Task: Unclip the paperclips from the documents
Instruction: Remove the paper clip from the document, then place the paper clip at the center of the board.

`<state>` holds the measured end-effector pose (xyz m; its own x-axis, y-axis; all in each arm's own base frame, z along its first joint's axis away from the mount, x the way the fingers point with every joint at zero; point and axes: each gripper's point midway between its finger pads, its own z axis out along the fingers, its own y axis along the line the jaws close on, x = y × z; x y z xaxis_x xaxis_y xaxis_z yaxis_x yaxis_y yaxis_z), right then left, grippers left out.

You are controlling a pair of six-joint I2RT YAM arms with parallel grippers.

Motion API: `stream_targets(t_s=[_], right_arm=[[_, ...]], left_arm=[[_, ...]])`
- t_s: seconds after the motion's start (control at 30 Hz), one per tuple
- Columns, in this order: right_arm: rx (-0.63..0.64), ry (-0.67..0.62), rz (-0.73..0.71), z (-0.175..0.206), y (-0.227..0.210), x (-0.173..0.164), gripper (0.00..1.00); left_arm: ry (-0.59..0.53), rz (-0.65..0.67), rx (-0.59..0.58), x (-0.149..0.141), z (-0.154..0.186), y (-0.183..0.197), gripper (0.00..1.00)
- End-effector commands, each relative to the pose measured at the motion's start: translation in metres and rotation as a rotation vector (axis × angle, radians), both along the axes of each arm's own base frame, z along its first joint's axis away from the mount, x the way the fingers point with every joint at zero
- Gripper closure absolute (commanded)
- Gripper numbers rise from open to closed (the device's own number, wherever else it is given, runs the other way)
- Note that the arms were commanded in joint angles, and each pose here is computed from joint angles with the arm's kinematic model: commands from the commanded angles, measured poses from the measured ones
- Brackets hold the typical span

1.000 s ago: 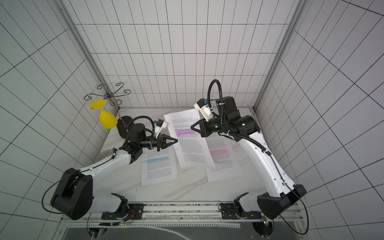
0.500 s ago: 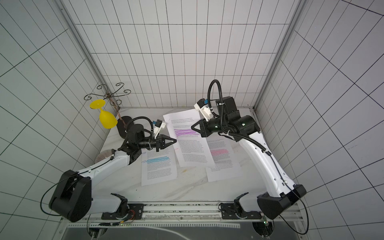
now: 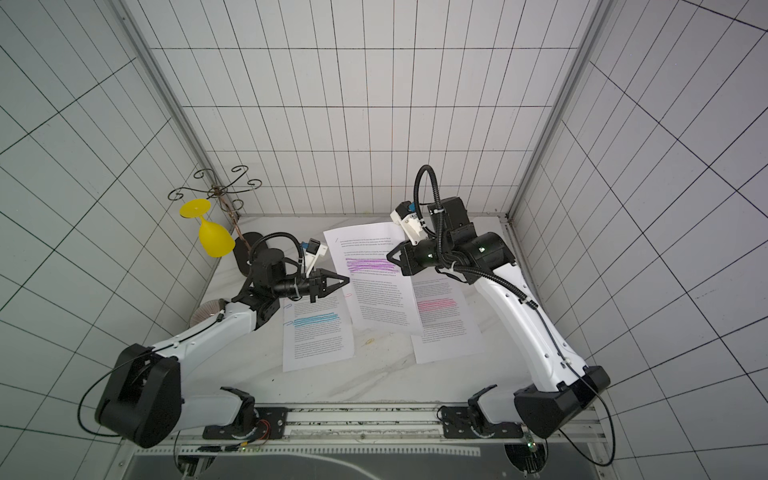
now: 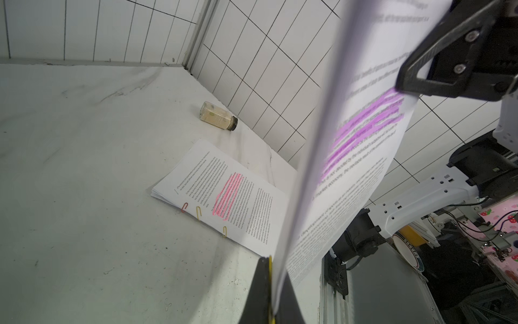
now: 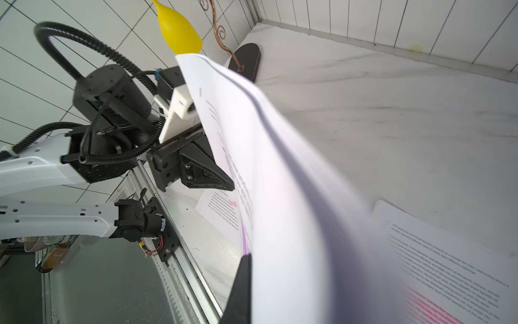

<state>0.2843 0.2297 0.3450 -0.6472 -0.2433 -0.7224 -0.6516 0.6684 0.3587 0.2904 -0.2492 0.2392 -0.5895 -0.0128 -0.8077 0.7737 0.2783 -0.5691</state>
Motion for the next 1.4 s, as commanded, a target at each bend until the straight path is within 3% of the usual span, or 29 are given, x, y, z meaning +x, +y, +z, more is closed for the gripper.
stream_targets(t_s=[0.0, 0.33, 0.47, 0.73, 0.9, 1.07, 1.23, 1.37], right_arm=[[-0.075, -0.004, -0.166, -0.013, -0.042, 0.014, 1.0], [-0.06, -0.009, -0.215, -0.015, -0.058, 0.025, 1.0], [-0.062, -0.001, -0.223, -0.02, -0.059, 0.027, 1.0], [-0.086, 0.016, -0.271, -0.035, -0.063, 0.046, 1.0], [-0.093, 0.021, -0.3, -0.042, -0.066, 0.056, 1.0], [-0.101, 0.029, -0.309, -0.049, -0.069, 0.059, 1.0], [-0.104, 0.038, -0.308, -0.056, -0.071, 0.057, 1.0], [-0.102, 0.046, -0.307, -0.06, -0.071, 0.057, 1.0]], left_arm=[[0.173, 0.19, 0.124, 0.018, -0.057, 0.036, 1.0], [0.239, 0.201, 0.189, 0.011, -0.085, 0.043, 1.0], [0.28, 0.197, 0.285, 0.001, -0.103, 0.041, 1.0], [0.464, 0.037, 0.665, -0.077, -0.172, -0.007, 1.0], [0.431, -0.063, 0.745, -0.114, -0.185, -0.041, 1.0], [0.426, -0.106, 0.791, -0.129, -0.194, -0.054, 1.0], [0.415, -0.127, 0.805, -0.134, -0.199, -0.06, 0.92], [0.416, -0.136, 0.803, -0.137, -0.201, -0.063, 0.61]])
